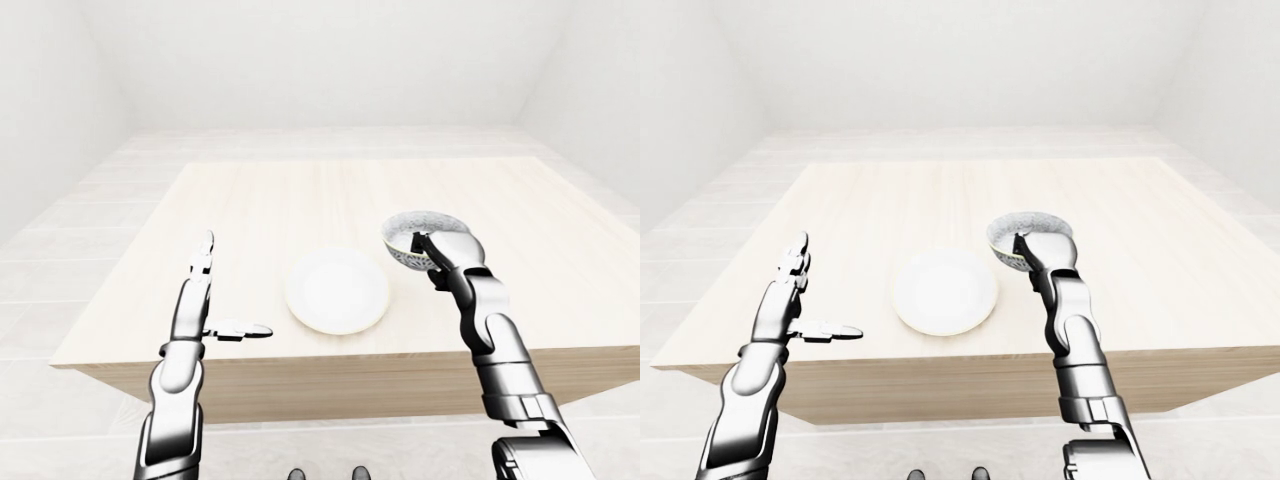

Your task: Put the bowl on the plate.

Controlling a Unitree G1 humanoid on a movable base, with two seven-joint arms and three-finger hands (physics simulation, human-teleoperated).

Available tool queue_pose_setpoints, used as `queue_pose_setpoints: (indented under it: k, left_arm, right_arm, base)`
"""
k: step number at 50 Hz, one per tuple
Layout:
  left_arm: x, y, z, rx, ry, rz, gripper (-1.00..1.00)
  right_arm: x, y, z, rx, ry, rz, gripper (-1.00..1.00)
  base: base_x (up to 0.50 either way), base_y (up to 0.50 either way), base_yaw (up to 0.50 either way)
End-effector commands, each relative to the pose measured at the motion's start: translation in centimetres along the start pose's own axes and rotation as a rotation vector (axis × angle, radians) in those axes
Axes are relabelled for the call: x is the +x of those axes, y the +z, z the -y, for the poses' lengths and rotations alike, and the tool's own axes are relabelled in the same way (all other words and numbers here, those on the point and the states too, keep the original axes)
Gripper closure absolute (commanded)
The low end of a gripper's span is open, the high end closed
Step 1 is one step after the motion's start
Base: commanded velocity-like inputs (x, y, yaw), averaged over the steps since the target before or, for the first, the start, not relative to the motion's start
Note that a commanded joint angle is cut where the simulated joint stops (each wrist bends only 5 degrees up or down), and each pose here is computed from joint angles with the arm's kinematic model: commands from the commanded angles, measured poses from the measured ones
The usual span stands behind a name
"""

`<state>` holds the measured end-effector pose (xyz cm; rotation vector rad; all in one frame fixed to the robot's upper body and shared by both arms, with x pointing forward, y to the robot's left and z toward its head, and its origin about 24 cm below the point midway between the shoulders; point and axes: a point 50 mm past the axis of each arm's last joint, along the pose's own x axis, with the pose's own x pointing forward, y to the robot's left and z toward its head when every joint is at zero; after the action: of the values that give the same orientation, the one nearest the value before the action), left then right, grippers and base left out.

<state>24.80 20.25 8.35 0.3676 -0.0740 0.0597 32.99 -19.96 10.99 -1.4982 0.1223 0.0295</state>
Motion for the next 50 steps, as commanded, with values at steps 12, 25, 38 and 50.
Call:
queue_pose_setpoints:
  k: [12, 25, 38, 50]
  left_arm:
    - [0.0, -0.4, 0.0, -0.002, -0.003, -0.017, -1.00]
    - [0.1, -0.5, 0.1, -0.004, -0.005, -0.022, -1.00]
    - [0.2, -0.7, 0.2, 0.000, -0.005, -0.031, -1.00]
    - [0.2, -0.9, 0.3, 0.003, -0.008, -0.037, -1.00]
  right_arm:
    - [-1.6, 3.3, 1.3, -0.088, -0.051, 0.045, 0.53]
    - [-1.9, 4.4, 1.4, -0.080, -0.058, 0.058, 0.56]
    - [-1.5, 5.8, 1.4, -0.054, -0.077, 0.098, 0.54]
    - [-1.4, 7.8, 1.0, -0.006, -0.084, 0.161, 0.55]
  base:
    - [0.00, 0.00, 0.00]
    - [0.00, 0.00, 0.00]
    - [0.00, 0.00, 0.00]
    - [0.00, 0.00, 0.00]
